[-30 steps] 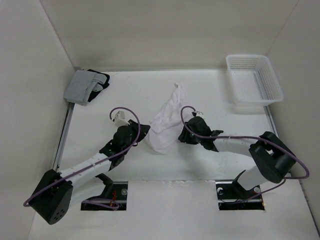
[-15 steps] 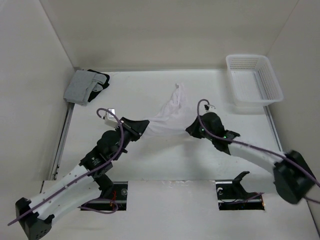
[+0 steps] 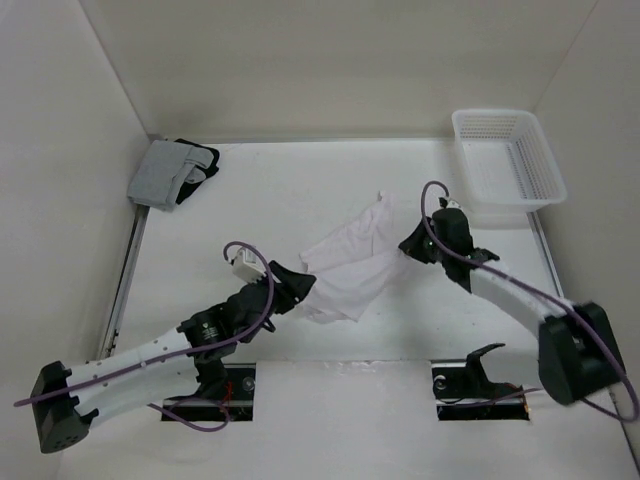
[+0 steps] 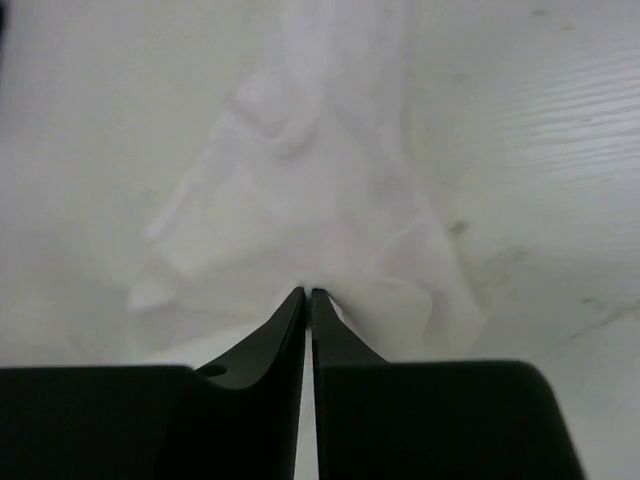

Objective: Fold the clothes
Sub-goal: Flatten the tank top out

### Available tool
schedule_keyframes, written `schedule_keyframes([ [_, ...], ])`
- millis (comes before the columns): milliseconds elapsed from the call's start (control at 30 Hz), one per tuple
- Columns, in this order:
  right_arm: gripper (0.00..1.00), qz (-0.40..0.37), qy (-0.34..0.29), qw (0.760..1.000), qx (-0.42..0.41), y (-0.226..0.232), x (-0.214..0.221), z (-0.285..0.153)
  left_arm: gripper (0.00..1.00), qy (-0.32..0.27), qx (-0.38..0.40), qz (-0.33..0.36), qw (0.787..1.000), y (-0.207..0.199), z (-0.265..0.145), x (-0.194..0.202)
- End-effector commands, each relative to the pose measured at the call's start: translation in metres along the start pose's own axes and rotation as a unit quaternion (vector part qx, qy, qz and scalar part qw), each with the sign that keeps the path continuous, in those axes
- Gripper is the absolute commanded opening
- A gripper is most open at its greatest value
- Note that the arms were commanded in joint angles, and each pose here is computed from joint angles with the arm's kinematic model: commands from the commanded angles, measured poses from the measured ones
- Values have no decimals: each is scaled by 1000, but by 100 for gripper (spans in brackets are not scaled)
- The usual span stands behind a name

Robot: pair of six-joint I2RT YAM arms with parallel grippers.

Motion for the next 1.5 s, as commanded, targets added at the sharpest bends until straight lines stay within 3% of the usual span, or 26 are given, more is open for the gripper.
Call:
schedule_keyframes([
  [0,20,39,-45,998,23,-32,-49,51,49,-3,10,-14,1000,5,5,7],
  [133,48,59,-67,995,37,-39,-64,64,49,-25,-17,22,999,20,13,1],
  [200,53,50,-75,995,36,-31,-55,54,50,-37,-40,34,998,33,20,-3],
  [267,53,40,-75,996,28,-23,-34,36,50,-43,-69,41,996,46,28,-6],
  [400,16,29,-17,999,-4,-2,35,1,50,-56,-111,57,991,68,37,-16],
  [467,10,29,25,999,-17,8,71,-13,51,-64,-124,67,988,77,42,-21],
  [533,17,19,58,998,-22,16,100,-27,52,-57,-130,71,987,81,46,-23],
  [600,33,16,80,997,-17,22,118,-36,53,-47,-125,70,989,82,52,-22],
  [700,45,4,103,995,-13,32,135,-43,53,-31,-112,72,991,83,58,-19],
  [900,47,-5,130,991,7,44,150,-37,53,-21,-94,70,993,82,59,-17],
  [1133,36,-20,149,987,54,53,162,-24,53,-40,-64,73,994,75,49,-26],
  [1267,22,-13,144,987,68,53,159,-23,53,-48,-53,76,995,74,43,-30],
  [1367,6,-5,109,991,75,53,148,-26,53,-54,-48,74,995,74,42,-33],
  [1467,2,4,27,998,61,54,108,-47,53,-50,-44,76,995,73,41,-33],
])
Point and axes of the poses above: each gripper's point midway between its finger pads, its own z axis out along the fingers, its own y axis along the line the jaws close on, x = y × z, the point moved 8 cm from there along -z, back along the fingers, and after that the axes turned 9 degrees about -z, right-handed, at the moved point
